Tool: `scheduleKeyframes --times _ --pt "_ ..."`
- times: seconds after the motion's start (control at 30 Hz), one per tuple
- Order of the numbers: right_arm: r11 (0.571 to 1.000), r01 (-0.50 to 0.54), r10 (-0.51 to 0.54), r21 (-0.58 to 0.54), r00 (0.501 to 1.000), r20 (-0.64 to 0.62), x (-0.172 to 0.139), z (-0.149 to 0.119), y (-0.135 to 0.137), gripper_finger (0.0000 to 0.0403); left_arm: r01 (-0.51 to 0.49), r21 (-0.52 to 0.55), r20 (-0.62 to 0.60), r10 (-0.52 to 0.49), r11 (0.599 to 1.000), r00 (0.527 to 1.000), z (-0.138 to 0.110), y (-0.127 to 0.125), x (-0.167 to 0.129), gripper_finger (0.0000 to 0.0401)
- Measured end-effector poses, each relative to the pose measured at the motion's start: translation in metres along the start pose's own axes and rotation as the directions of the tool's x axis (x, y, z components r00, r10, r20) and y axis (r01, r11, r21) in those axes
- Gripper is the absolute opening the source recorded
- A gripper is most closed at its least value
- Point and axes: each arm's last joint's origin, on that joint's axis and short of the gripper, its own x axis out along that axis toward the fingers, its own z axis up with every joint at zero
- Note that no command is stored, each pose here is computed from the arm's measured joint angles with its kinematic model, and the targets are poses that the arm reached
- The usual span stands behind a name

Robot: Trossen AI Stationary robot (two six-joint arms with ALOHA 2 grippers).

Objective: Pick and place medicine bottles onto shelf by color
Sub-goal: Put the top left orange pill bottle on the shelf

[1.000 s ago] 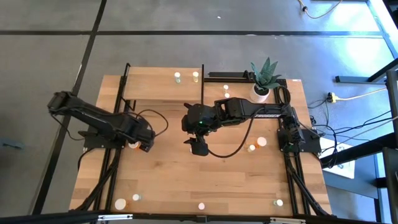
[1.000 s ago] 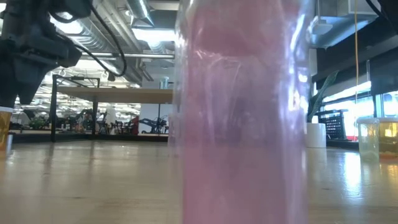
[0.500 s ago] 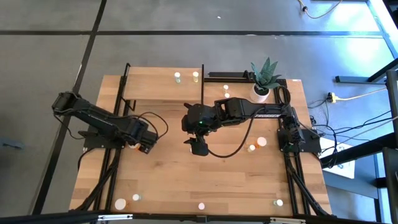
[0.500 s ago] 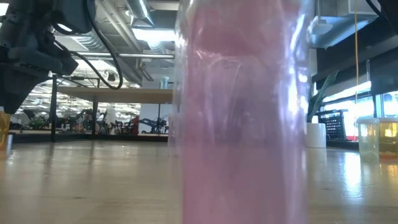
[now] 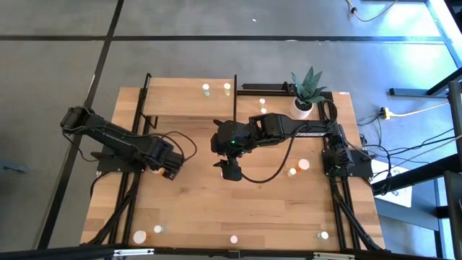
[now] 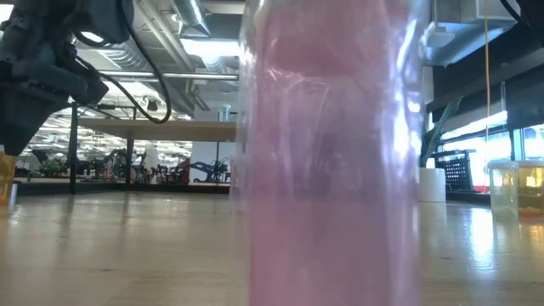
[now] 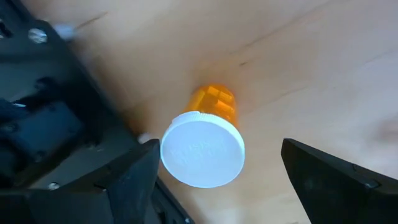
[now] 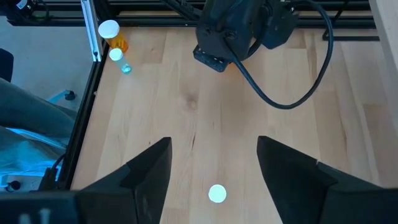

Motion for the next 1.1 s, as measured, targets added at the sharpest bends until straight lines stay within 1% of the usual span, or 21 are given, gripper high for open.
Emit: scheduleKeyframes --times 0.23,0.53,0.7,0.93,1.1 --pt "1.000 0.000 0.000 0.000 1.000 0.000 0.0000 0.0000 0.0001 0.0237 0.073 0.008 0.012 -0.073 0.997 0.997 0.0013 -0.0070 -0.0003 0.0329" --pt "1.000 0.000 0.000 0.000 1.000 0.000 0.0000 0.0000 0.0001 0.0237 0.066 0.014 0.012 -0.066 0.998 0.998 0.0012 -0.0063 -0.0003 0.0329" --pt "1.000 0.000 0.000 0.000 1.000 0.000 -0.0001 0.0000 0.0002 0.0237 0.055 0.081 0.009 -0.056 0.995 0.998 0.0010 -0.0053 -0.0002 0.0329" --pt "1.000 0.000 0.000 -0.001 1.000 0.001 -0.0001 0.0001 0.0000 0.0237 0.030 0.034 0.003 -0.030 0.999 1.000 0.0006 -0.0018 0.0056 0.0329" --pt "1.000 0.000 0.000 -0.001 1.000 0.001 -0.0001 0.0001 0.0001 0.0237 0.052 0.030 0.008 -0.053 0.998 0.999 0.0011 -0.0038 0.0061 0.0329"
